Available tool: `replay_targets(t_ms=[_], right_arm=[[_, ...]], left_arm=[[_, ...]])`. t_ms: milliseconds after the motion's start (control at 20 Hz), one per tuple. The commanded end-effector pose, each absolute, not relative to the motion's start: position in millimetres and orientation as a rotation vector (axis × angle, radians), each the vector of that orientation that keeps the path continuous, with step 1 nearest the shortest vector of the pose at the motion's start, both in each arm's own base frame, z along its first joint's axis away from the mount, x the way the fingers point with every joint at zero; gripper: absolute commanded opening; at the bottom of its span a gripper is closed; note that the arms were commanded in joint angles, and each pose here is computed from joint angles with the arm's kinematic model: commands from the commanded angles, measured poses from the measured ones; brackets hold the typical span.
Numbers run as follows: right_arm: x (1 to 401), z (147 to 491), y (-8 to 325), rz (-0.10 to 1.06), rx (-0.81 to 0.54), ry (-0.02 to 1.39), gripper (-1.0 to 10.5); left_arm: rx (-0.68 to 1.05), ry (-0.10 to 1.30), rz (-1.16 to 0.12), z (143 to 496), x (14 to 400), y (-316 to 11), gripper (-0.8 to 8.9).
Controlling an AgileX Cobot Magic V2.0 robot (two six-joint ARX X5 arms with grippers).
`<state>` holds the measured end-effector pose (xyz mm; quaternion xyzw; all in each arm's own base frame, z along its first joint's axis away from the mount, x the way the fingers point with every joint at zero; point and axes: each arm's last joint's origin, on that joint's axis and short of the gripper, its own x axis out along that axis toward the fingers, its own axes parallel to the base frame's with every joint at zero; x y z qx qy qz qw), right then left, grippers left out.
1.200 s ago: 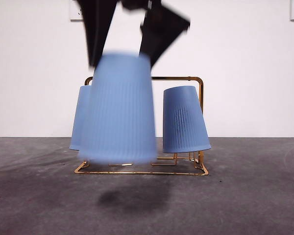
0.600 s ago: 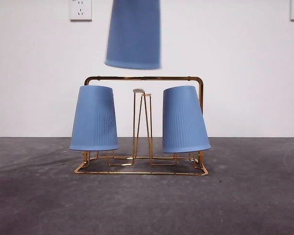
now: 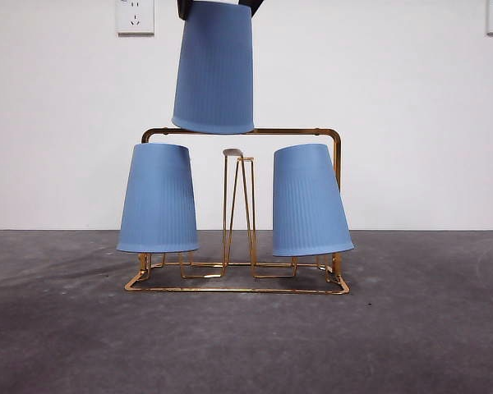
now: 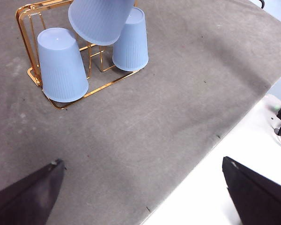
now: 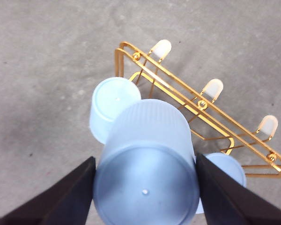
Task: Pick the top cup and place it on cupholder, pick up the mid cup and place it on cupholder, last pick the bottom cup and place it on cupholder.
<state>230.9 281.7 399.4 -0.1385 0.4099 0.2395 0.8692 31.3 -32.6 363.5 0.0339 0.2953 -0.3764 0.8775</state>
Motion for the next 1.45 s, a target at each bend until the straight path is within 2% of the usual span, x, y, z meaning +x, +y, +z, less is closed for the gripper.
replay_targets(t_ms=[50, 350, 800, 1300, 1450], right_arm=[[238.9, 392.3, 291.3, 0.488, -0.320, 0.850, 1.0], [249.9, 382.5, 292.8, 0.421, -0.348, 0.849, 1.0], [267.1, 368.2, 293.8, 0.451, -0.315, 0.908, 1.0], [296.7, 323.0, 304.9, 0.414, -0.359, 1.012, 1.0], [303.9, 313.4, 306.5, 0.436, -0.344, 1.042, 1.0]], left_arm=[[0.065, 0.604, -0.796, 366.6, 31.3, -33.2, 5.66], [0.071, 0.620, -0.793, 365.2, 30.7, -32.6, 5.66], [0.071, 0.617, -0.791, 365.4, 30.8, -32.6, 5.66], [0.072, 0.620, -0.791, 365.1, 30.7, -32.5, 5.66], [0.073, 0.623, -0.790, 364.9, 30.6, -32.4, 5.66]])
